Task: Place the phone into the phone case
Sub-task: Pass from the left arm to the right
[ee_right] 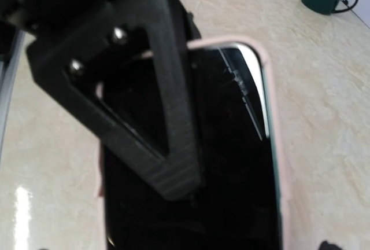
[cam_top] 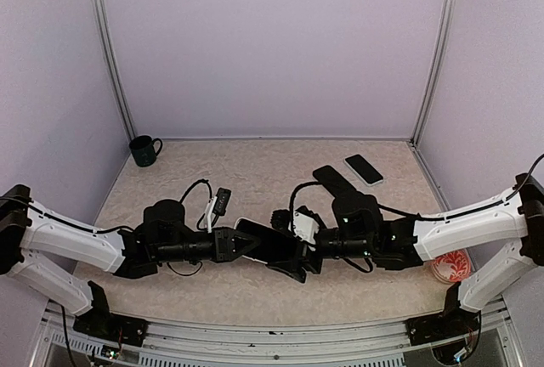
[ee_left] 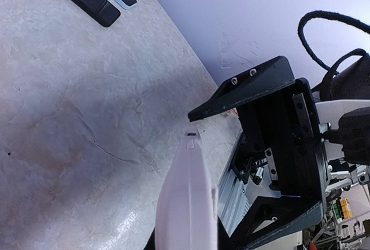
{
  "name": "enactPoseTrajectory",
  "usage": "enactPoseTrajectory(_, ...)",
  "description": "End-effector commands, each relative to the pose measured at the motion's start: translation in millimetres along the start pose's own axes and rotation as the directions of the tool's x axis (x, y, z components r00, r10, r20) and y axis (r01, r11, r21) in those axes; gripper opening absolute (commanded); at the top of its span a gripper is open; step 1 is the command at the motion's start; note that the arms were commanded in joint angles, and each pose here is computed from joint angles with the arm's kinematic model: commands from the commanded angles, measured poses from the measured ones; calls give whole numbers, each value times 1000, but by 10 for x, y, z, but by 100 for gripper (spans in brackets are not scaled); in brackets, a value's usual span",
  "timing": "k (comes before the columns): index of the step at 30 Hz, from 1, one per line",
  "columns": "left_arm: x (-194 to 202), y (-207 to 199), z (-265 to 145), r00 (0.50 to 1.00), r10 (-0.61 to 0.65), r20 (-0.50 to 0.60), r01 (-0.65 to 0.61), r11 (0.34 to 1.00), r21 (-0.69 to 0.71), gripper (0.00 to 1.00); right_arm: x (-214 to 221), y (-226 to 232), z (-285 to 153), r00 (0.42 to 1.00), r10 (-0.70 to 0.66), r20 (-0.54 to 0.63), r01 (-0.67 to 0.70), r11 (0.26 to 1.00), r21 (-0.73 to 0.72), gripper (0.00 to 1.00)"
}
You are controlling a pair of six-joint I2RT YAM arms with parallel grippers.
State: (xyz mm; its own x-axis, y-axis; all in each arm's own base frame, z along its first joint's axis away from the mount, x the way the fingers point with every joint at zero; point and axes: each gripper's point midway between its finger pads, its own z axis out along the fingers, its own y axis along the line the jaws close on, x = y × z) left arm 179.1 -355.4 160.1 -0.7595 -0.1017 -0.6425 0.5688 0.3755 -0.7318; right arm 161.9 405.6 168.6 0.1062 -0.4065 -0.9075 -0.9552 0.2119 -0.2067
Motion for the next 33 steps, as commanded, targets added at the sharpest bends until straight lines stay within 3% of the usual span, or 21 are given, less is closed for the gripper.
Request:
enactPoseTrajectory(1,-265,-311,10,996,28,84,-36,995,95,0,-57,-24,49,1000,-5,9,5,1000,23,99)
enactPoseTrajectory(9,-266,-296,-2,996,24,89,-32,996,89,0,1,66,104,1000,2,-8,-2,1000,-4,99)
enactPoseTrajectory(29,-248,-276,-18,996,13,92,-21,996,82,0,139,-20,323,988,-71,-140,92,984,153,99)
enactPoseTrajectory(33,-240,-267,-16,996,14,90,-21,997,80,0,173,13,341,985,-85,-152,107,985,137,92)
